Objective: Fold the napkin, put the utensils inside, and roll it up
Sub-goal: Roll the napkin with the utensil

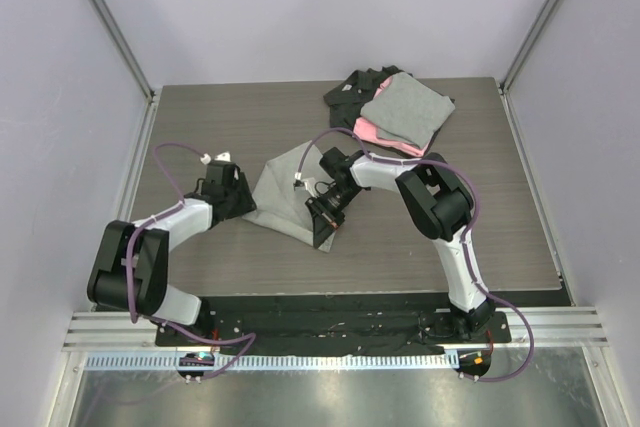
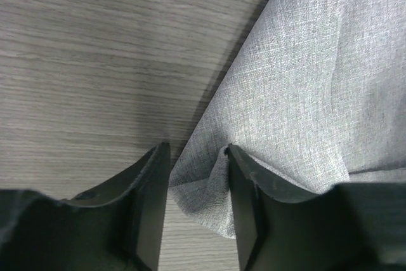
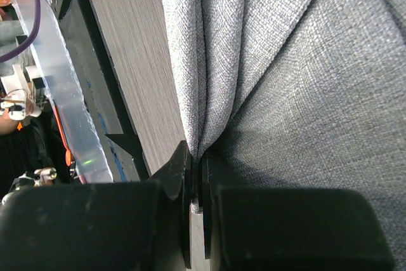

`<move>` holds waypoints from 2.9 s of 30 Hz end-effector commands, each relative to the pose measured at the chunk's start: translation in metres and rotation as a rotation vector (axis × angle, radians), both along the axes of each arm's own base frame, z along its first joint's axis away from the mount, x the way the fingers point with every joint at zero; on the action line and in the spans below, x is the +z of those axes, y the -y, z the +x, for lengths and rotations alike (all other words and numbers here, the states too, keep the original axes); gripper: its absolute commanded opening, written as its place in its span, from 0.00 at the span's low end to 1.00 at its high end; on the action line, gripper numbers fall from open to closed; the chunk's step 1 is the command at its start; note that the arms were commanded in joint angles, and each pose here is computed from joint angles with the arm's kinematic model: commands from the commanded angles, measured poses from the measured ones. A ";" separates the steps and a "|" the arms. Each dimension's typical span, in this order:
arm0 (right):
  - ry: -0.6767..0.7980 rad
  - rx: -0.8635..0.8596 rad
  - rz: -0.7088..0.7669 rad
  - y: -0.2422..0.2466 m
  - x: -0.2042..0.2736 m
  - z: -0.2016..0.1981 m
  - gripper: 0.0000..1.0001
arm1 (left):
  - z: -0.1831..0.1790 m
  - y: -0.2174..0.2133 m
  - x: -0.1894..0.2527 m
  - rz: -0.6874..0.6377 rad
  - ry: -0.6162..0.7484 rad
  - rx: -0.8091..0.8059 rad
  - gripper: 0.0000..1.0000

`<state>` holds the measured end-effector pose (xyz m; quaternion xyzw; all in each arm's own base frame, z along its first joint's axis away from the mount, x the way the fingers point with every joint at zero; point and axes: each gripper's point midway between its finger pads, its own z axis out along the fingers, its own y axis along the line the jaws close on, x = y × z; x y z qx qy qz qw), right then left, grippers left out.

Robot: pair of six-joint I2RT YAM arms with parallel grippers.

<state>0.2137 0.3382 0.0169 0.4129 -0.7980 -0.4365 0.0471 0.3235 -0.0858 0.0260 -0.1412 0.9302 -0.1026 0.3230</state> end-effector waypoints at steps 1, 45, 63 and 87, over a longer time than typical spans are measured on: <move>-0.003 0.003 -0.071 0.009 -0.018 -0.001 0.01 | 0.006 0.001 0.000 -0.013 0.007 0.010 0.42; 0.303 -0.083 -0.286 0.005 0.034 0.006 0.45 | 0.000 0.008 -0.020 -0.009 -0.103 -0.056 0.00; 0.308 -0.118 -0.350 0.023 -0.001 0.027 0.43 | 0.000 0.009 -0.019 -0.014 -0.102 -0.061 0.00; 1.243 -0.194 -0.140 -0.072 0.090 0.061 0.57 | -0.013 0.011 -0.014 -0.036 -0.207 -0.035 0.00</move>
